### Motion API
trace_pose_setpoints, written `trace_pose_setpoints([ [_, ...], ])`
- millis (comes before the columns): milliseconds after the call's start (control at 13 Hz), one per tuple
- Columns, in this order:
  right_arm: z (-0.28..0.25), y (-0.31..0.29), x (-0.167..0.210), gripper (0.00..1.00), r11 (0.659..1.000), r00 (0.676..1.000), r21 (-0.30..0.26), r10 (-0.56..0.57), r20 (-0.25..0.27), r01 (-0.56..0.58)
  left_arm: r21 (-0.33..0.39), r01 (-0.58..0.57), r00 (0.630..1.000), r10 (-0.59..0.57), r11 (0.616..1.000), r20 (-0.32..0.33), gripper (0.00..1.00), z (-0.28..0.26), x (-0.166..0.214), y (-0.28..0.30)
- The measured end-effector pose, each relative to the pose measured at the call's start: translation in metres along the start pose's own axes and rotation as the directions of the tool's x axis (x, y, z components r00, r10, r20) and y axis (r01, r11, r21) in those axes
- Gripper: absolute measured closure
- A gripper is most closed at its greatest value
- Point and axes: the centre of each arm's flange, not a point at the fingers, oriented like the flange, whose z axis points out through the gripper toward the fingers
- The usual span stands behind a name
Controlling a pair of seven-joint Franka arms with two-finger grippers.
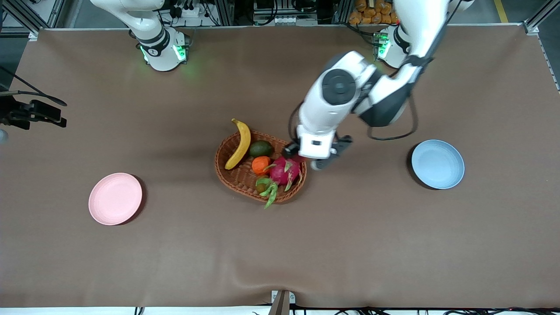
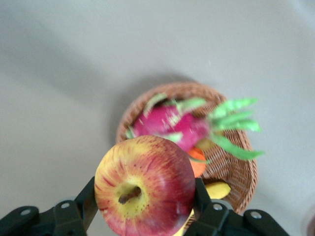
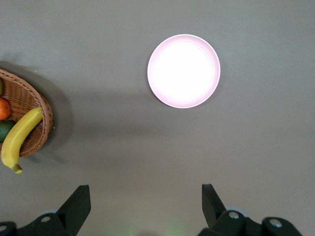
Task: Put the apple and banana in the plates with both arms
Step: 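Carry the apple to the blue plate while the right gripper reaches out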
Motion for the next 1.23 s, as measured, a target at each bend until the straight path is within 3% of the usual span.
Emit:
trace_pose_setpoints([
  [308, 0.003, -0.015, 0.003, 0.00, 0.994, 0.995, 0.035, 0.101, 0.005, -0.102, 0.085, -0.123, 0.992, 0.122, 0.989, 0.017, 0.22, -0.047, 0.112, -0.066],
  [615, 0.027, -0.087, 0.016, 0.00, 0.997, 0.996, 0.019, 0.074, 0.050, -0.075, 0.184, -0.249, 0.962, 0.220, 0.951, 0.163, 0.22, -0.036, 0.214, -0.155],
  [846, 0.058, -0.135, 0.032, 0.00, 0.991, 0.989, -0.003, 0.134, 0.070, -0.134, 0.175, -0.322, 0.929, 0.275, 0.930, 0.248, 0.22, -0.016, 0.280, -0.227],
  [1000, 0.083, -0.161, 0.045, 0.00, 0.986, 0.984, -0.015, 0.164, 0.073, -0.163, 0.213, -0.330, 0.933, 0.283, 0.920, 0.223, 0.22, 0.008, 0.313, -0.266],
  [1231, 0.113, -0.212, 0.054, 0.00, 0.984, 0.981, -0.035, 0.175, 0.080, -0.173, 0.278, -0.352, 0.936, 0.326, 0.894, 0.136, 0.22, 0.053, 0.329, -0.291],
])
